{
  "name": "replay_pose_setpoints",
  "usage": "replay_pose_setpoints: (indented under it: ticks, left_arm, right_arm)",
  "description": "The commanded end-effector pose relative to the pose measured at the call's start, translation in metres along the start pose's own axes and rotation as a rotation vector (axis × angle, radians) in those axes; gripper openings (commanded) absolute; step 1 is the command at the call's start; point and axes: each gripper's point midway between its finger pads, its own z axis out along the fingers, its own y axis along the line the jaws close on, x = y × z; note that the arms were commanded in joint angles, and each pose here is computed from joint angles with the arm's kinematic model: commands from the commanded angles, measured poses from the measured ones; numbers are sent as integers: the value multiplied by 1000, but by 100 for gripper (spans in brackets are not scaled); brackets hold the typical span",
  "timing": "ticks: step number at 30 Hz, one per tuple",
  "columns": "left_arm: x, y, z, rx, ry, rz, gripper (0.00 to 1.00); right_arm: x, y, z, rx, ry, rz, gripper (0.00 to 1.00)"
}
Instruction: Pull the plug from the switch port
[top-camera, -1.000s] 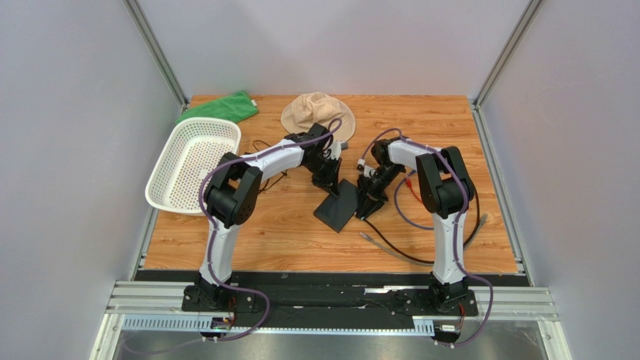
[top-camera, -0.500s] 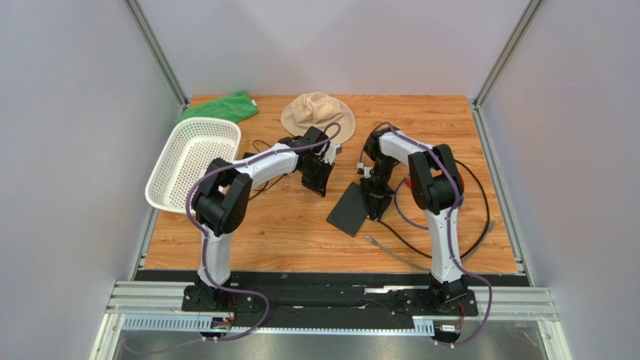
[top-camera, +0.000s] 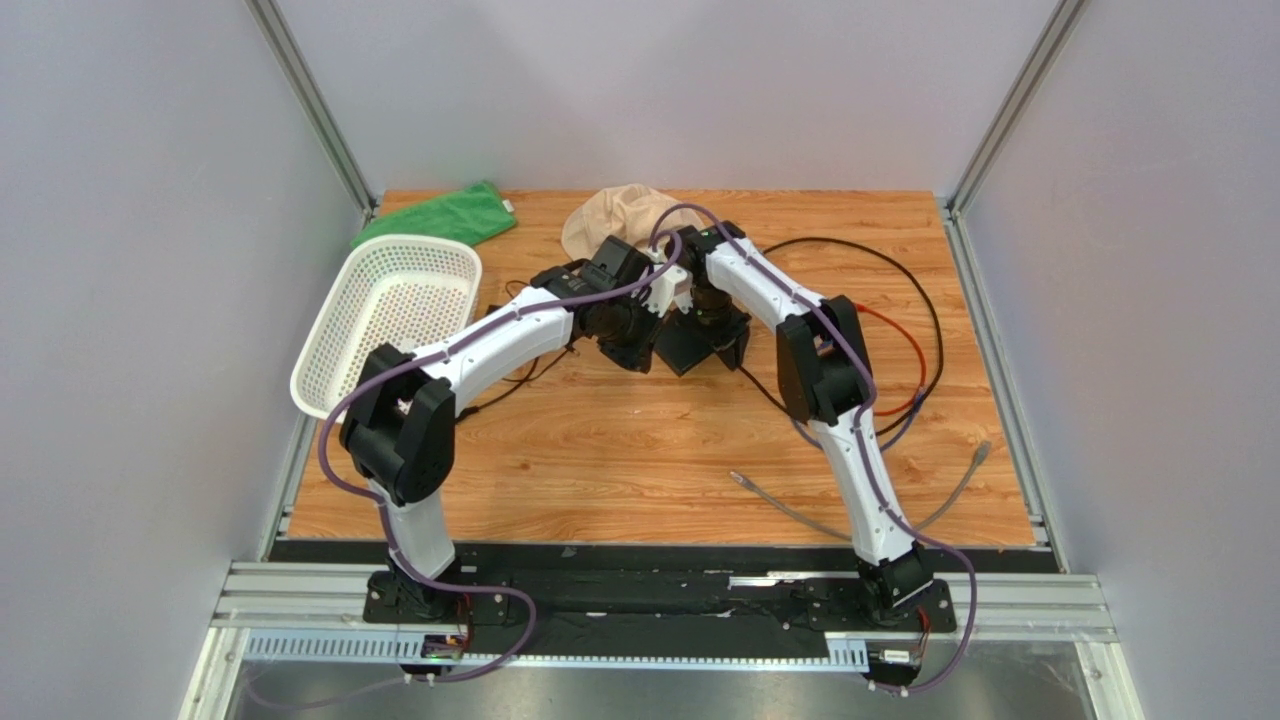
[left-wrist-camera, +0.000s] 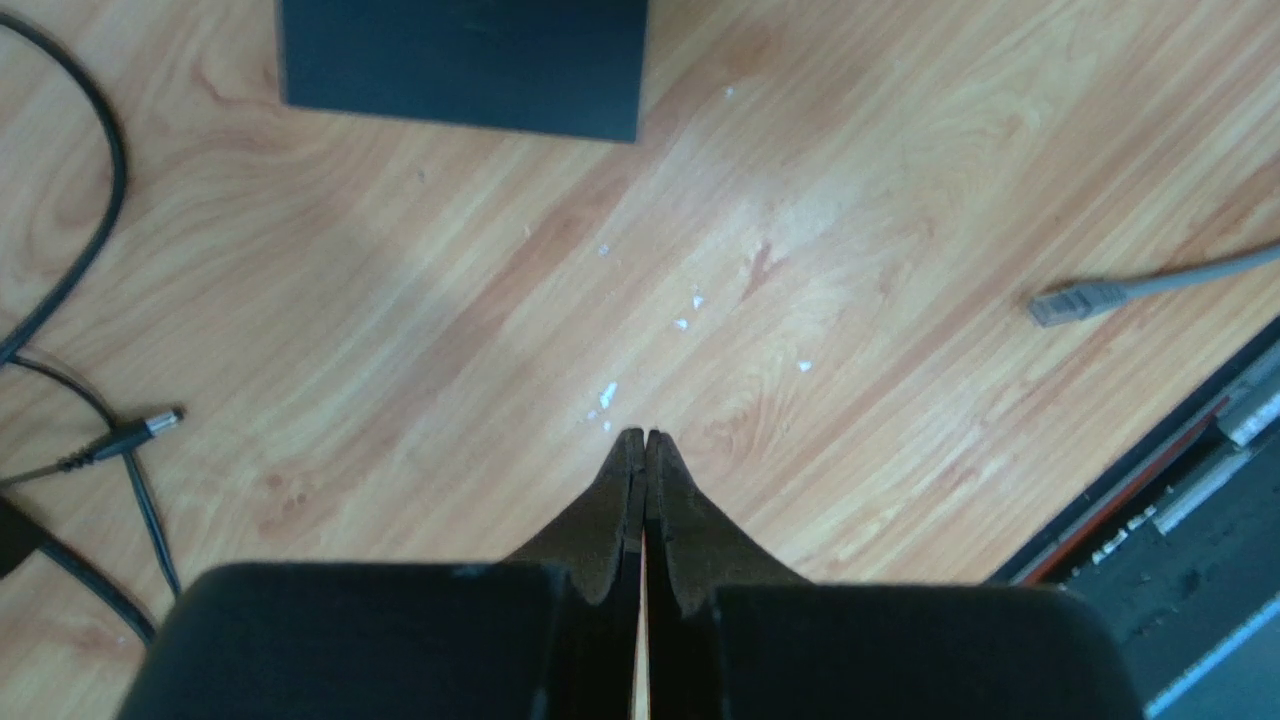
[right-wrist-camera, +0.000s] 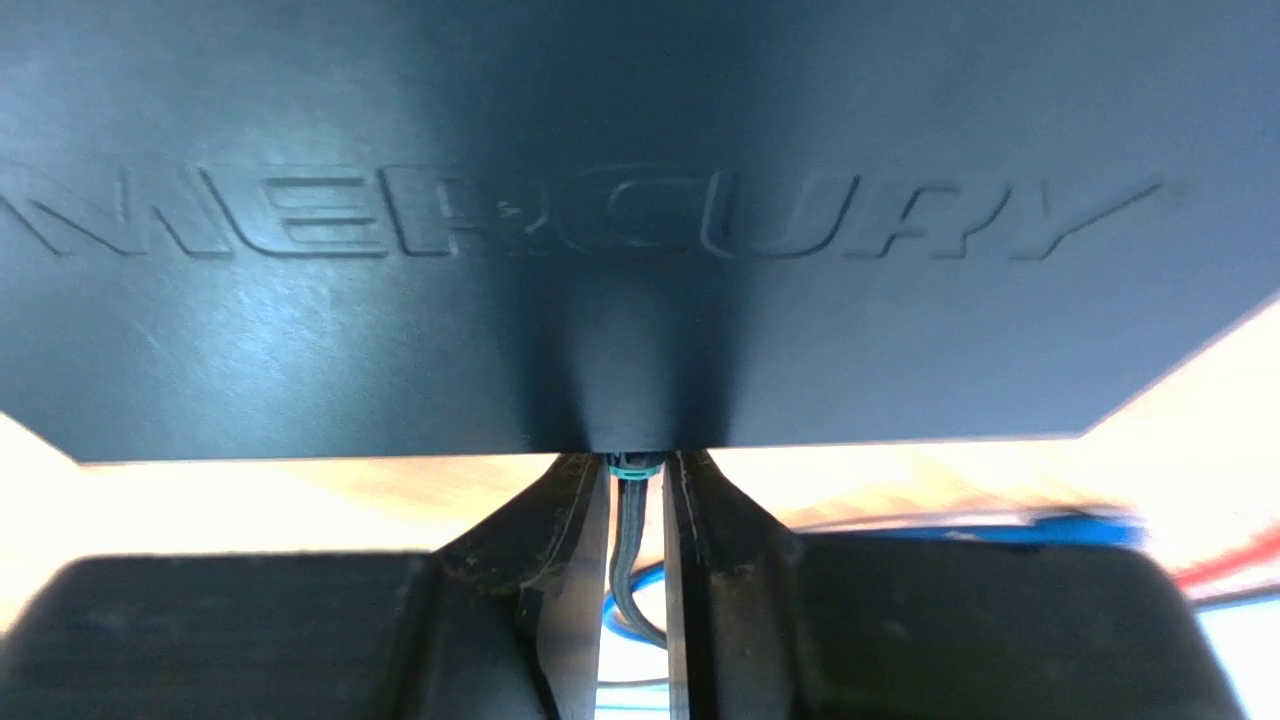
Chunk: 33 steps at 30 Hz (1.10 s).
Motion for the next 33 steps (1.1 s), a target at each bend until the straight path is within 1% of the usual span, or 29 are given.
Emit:
replay_pose_setpoints:
  ticks: [1, 2, 3, 5, 6, 7, 8, 9, 10, 11, 12, 14, 15, 17, 18, 19, 21, 22, 23, 24, 25, 26, 27, 28, 29, 30, 31, 32, 33]
  left_arm:
    - [-11, 11, 1, -55, -32, 53, 0]
    - [-13, 14, -1, -69, -38, 52, 0]
    - [-15, 18, -5, -80, -44, 71, 0]
    - [-20, 25, -19, -90, -73, 62, 0]
    - [-18, 29, -24, -94, -72, 57, 0]
    - [-18, 33, -29, -101, -79, 52, 0]
    - [-17, 40, -39, -116, -94, 40, 0]
    - [-15, 44, -44, -125, -96, 39, 0]
    - [-14, 47, -48, -131, -100, 36, 0]
    - [-14, 54, -58, -148, -116, 23, 0]
    - [-14, 56, -63, -154, -121, 18, 0]
    - [-14, 63, -76, -182, -141, 4, 0]
    - [-14, 65, -80, -193, -146, 3, 0]
    - [-12, 71, -89, -216, -158, 4, 0]
    - [-9, 74, -90, -223, -157, 0, 0]
    - [-7, 78, -94, -224, -161, -10, 0]
    - [1, 82, -90, -222, -149, -15, 0]
    - [3, 81, -90, -211, -150, -16, 0]
    - [8, 80, -87, -198, -141, -13, 0]
    - [11, 77, -86, -180, -137, -6, 0]
    - [11, 67, -84, -125, -143, 1, 0]
    - [17, 62, -78, -89, -130, 10, 1]
    - [20, 57, -75, -55, -123, 15, 4]
    - [27, 47, -67, 11, -105, 5, 13]
    - [31, 43, -62, 37, -91, -7, 18]
    - [34, 41, -57, 55, -79, -25, 23]
    - [40, 35, -48, 87, -52, -51, 31]
    - [40, 32, -44, 103, -47, -50, 33]
    - [41, 28, -39, 126, -37, -48, 34]
  right_arm:
    - [-4, 41, 17, -186, -74, -111, 0]
    - [4, 47, 18, -227, -62, -146, 0]
    - [5, 57, 15, -276, -78, -165, 0]
    - [5, 59, 8, -313, -122, -186, 0]
    - [11, 67, 10, -372, -126, -181, 0]
    - [13, 67, 8, -395, -147, -177, 0]
    - [7, 65, -1, -383, -218, -238, 0]
    - [20, 68, 8, -387, -207, -272, 0]
    - [23, 71, 9, -376, -228, -326, 0]
    - [11, 68, -5, -333, -333, -382, 0]
    - [27, 74, 7, -338, -325, -484, 0]
    - [20, 81, 2, -295, -406, -605, 0]
    - [18, 83, -7, -269, -452, -705, 0]
    - [18, 100, -4, -256, -496, -838, 0]
    - [13, 107, -13, -211, -547, -933, 0]
    - [8, 110, -5, -166, -590, -978, 0]
    - [-4, 113, -7, -93, -647, -1035, 0]
    - [-16, 111, -9, -53, -686, -1029, 5]
    - [-22, 103, -10, -13, -675, -996, 12]
    - [-30, 97, -14, 12, -671, -941, 31]
    - [-27, 94, -9, -10, -622, -846, 40]
    - [-40, 84, -28, 17, -633, -792, 46]
    - [-36, 79, -30, -8, -611, -751, 55]
    - [-23, 80, -35, -67, -573, -685, 60]
    - [-26, 85, -53, -126, -613, -665, 64]
    - [-20, 81, -60, -171, -618, -629, 71]
    - [-6, 86, -65, -238, -589, -609, 73]
    - [-5, 94, -84, -311, -632, -599, 74]
    - [0, 92, -89, -355, -632, -572, 75]
